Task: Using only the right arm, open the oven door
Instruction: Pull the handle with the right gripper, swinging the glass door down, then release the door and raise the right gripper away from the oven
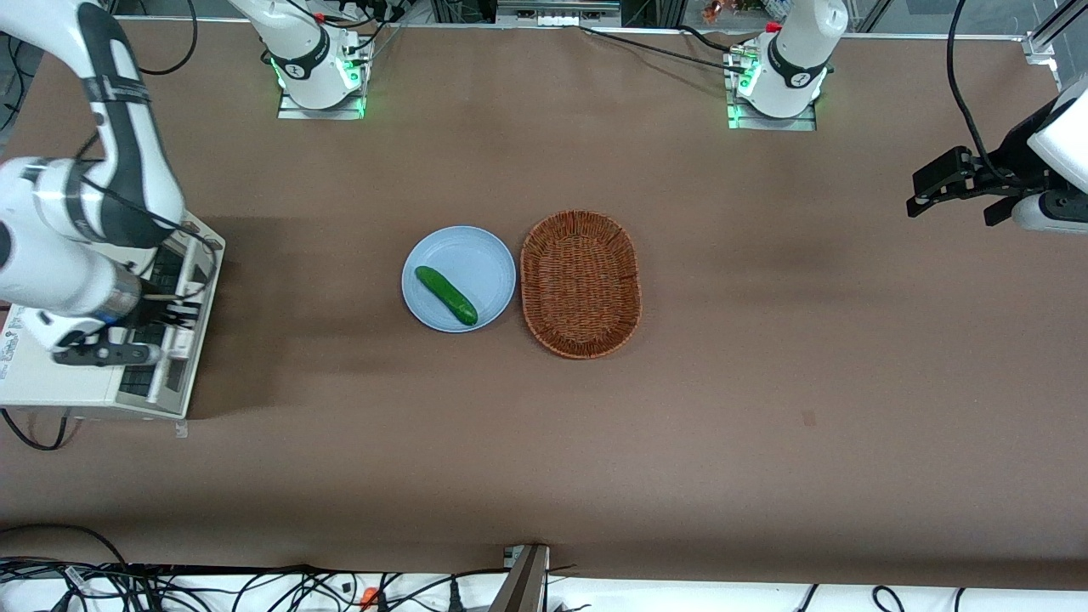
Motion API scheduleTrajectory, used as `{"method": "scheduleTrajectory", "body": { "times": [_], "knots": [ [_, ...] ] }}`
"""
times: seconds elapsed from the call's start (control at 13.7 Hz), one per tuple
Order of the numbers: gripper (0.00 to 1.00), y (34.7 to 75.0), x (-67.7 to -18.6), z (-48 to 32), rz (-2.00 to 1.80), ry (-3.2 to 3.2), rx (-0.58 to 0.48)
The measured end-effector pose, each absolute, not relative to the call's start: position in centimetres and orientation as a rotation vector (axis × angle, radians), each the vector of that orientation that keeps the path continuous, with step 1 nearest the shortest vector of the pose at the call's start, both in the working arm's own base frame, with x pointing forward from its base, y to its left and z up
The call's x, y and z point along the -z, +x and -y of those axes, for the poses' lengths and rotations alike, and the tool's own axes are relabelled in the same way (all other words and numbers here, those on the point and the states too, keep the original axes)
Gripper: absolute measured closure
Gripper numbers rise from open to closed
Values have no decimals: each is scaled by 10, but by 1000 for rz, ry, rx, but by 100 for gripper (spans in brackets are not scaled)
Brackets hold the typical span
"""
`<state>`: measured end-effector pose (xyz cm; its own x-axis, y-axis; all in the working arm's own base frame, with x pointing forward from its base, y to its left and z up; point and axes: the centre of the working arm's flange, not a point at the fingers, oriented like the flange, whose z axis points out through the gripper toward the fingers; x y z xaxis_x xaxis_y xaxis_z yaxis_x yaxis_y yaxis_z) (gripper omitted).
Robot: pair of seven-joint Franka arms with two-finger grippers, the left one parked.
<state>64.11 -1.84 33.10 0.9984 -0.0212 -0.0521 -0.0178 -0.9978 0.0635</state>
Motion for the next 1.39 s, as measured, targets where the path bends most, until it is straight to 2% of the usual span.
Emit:
{"method": "scheduleTrajectory", "body": {
  "times": [0.22, 0.44, 0.59, 0.73, 0.95, 1.17, 1.39],
  "knots": [
    [99, 651, -273, -26, 167, 3080, 50],
    [95, 661, -243, -49, 296, 3088, -5],
    [80, 667, -238, -71, 376, 3094, -41],
    [58, 673, -244, -91, 423, 3095, -74],
    [29, 681, -271, -101, 404, 3100, -92],
    [0, 674, -346, -104, 275, 3104, -75],
    [0, 649, -438, -105, 107, 3108, -86]
  ]
}}
